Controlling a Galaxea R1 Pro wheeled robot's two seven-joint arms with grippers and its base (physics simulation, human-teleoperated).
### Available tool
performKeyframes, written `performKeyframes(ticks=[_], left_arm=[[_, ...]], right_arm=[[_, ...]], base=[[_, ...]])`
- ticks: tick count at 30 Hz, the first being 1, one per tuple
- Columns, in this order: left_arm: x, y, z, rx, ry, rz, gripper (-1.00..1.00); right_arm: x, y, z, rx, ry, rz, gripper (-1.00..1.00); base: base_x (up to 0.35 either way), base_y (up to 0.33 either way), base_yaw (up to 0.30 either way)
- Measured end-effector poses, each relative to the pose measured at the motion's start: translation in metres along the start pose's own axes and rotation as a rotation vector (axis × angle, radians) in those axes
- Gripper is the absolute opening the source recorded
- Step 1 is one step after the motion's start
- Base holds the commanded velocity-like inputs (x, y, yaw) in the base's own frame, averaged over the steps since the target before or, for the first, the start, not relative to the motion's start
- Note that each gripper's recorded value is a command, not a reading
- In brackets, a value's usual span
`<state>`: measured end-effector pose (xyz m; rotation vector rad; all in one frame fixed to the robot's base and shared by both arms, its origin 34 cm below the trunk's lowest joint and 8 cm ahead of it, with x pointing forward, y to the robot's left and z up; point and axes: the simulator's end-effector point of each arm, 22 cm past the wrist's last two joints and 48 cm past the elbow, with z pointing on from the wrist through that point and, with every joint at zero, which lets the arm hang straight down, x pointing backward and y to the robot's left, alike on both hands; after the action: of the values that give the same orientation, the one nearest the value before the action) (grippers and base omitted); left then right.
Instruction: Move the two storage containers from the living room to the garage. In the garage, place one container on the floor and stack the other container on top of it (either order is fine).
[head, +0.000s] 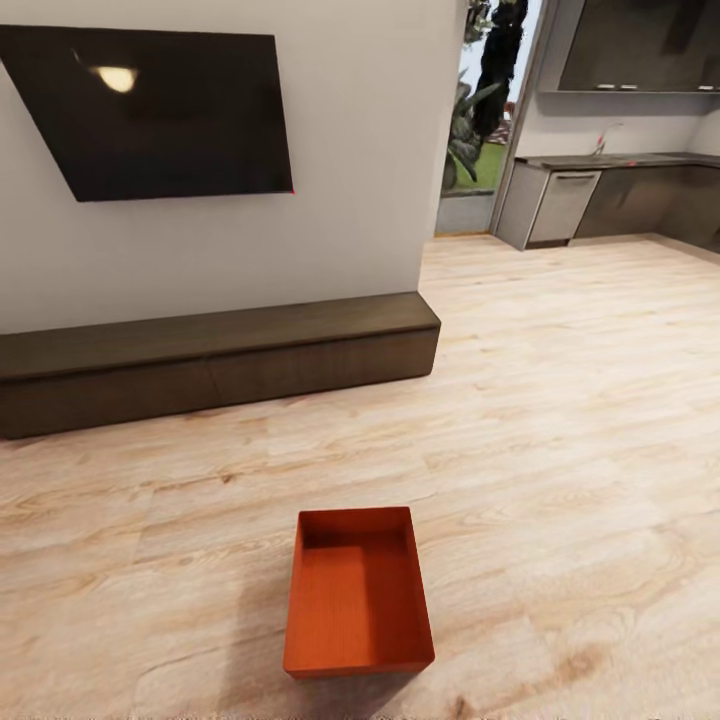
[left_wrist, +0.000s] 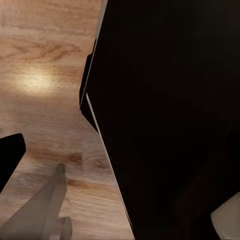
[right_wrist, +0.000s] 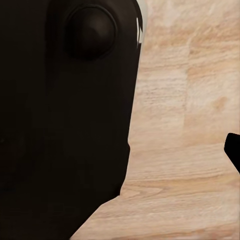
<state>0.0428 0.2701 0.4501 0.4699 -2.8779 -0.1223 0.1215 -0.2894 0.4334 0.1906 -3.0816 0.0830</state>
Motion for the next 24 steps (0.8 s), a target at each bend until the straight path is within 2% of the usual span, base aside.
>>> performKeyframes(ticks=[7, 24], left_arm=[[0.008, -0.009, 0.0, 0.012, 0.015, 0.002, 1.0], [0.017, -0.002, -0.001, -0.003, 0.042, -0.006, 1.0]], right_arm=[[0.004, 0.001, 0.0, 0.0, 0.011, 0.002, 1.0], [0.015, 0.002, 0.0, -0.004, 0.038, 0.004, 1.0]], base=[[0.0, 0.0, 0.0], [0.0, 0.0, 0.0]])
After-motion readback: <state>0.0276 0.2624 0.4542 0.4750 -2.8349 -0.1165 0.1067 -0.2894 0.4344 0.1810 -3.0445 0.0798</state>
